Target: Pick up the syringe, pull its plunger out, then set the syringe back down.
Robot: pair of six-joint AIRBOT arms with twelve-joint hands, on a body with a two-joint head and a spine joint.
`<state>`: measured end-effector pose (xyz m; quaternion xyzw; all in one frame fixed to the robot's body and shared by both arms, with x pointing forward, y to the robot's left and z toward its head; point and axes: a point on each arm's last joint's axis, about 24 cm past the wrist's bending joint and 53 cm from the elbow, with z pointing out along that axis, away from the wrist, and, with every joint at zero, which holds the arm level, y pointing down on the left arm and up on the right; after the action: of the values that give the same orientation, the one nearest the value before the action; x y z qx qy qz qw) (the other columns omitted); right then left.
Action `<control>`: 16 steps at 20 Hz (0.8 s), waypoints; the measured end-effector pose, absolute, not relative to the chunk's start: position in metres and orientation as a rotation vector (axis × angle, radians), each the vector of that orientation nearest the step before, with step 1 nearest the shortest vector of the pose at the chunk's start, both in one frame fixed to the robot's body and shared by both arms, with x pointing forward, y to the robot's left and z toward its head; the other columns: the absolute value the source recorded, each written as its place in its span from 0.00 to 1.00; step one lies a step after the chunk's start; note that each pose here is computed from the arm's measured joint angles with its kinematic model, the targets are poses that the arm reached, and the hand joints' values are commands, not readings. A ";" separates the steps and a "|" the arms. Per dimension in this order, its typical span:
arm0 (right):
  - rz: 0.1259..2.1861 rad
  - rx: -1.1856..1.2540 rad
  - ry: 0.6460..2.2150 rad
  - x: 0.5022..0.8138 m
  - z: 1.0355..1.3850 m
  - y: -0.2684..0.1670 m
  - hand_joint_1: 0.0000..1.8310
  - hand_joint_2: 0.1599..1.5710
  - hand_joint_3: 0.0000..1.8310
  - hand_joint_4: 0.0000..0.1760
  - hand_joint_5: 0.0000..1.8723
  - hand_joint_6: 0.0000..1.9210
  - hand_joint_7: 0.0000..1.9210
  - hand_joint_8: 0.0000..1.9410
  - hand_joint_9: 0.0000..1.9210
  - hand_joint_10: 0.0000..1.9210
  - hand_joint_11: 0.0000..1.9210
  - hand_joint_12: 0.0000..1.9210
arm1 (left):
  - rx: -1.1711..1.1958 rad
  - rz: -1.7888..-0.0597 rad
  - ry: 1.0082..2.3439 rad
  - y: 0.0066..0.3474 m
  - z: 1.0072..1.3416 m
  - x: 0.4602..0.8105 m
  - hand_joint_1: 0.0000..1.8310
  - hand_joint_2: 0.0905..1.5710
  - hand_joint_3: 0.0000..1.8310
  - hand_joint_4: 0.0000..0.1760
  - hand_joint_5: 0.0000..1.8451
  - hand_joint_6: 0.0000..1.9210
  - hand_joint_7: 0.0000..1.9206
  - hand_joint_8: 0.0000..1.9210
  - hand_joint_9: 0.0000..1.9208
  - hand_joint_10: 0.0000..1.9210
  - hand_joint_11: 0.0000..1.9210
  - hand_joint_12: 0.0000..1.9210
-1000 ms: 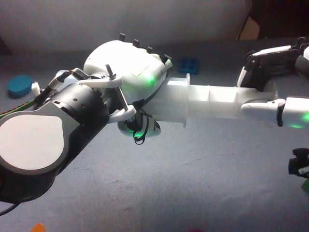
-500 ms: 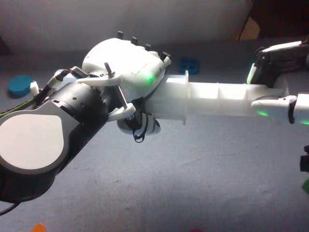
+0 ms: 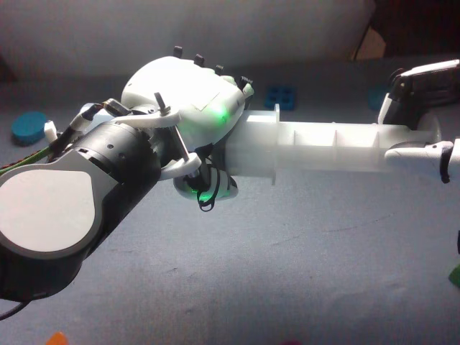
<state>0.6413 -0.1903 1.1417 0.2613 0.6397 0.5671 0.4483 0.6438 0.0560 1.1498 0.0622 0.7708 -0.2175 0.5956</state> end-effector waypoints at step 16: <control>1.398 0.631 1.579 0.640 1.143 -0.192 0.75 0.70 0.00 0.00 0.38 0.62 0.47 0.54 0.50 0.64 0.52 0.60 | 0.141 -0.494 1.785 0.059 1.151 0.645 0.80 0.81 0.00 0.00 0.25 0.80 0.33 0.84 0.31 0.85 0.28 0.91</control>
<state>0.6404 -0.1917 1.1430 0.2557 0.6396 0.5660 0.4529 0.6452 0.0585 1.1508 0.0609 0.7696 -0.2129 0.5989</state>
